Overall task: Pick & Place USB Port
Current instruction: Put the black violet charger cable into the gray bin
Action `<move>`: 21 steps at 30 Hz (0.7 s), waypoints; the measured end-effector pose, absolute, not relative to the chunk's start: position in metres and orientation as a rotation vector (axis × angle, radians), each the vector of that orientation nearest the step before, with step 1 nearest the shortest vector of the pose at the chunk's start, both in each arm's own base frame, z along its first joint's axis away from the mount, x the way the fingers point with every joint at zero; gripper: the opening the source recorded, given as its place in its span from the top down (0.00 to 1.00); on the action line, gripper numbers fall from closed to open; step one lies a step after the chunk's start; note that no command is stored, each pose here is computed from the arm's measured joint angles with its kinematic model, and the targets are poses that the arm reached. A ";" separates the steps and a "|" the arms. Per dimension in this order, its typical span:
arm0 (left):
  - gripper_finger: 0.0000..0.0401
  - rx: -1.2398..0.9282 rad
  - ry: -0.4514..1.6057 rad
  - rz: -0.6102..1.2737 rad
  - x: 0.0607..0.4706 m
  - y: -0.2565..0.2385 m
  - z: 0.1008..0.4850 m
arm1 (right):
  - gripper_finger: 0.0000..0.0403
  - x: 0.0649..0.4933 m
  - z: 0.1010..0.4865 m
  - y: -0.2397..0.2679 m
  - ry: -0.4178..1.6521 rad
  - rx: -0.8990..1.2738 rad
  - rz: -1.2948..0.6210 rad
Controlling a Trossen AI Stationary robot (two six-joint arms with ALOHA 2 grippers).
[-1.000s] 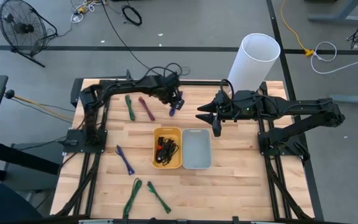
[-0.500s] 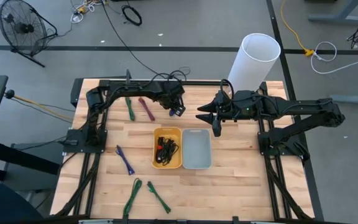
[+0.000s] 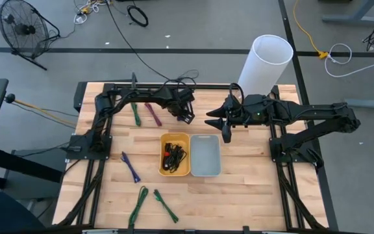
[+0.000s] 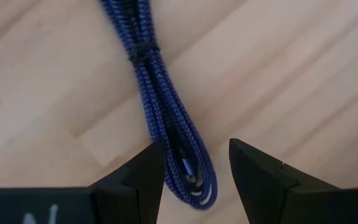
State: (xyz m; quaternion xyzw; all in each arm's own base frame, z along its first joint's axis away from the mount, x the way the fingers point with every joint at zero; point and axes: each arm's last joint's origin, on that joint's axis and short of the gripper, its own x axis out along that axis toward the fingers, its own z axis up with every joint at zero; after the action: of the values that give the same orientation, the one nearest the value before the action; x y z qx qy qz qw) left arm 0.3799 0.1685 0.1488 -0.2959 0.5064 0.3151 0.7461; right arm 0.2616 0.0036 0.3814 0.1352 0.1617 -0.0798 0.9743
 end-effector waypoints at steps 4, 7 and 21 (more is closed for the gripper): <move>0.55 -0.633 1.117 0.706 0.380 0.168 0.146 | 0.60 0.262 0.381 0.004 0.328 0.273 -0.161; 0.58 -0.630 1.117 0.714 0.380 0.169 0.146 | 0.60 0.261 0.381 0.004 0.333 0.272 -0.161; 0.98 -0.733 1.127 0.689 0.374 0.176 0.147 | 0.60 0.261 0.380 0.004 0.341 0.271 -0.163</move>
State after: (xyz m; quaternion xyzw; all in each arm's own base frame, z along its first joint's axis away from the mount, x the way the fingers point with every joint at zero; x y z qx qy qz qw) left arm 0.3739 0.1760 0.1469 -0.3328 0.5116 0.3126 0.7279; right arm 0.2611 0.0037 0.3800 0.1344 0.1692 -0.0807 0.9730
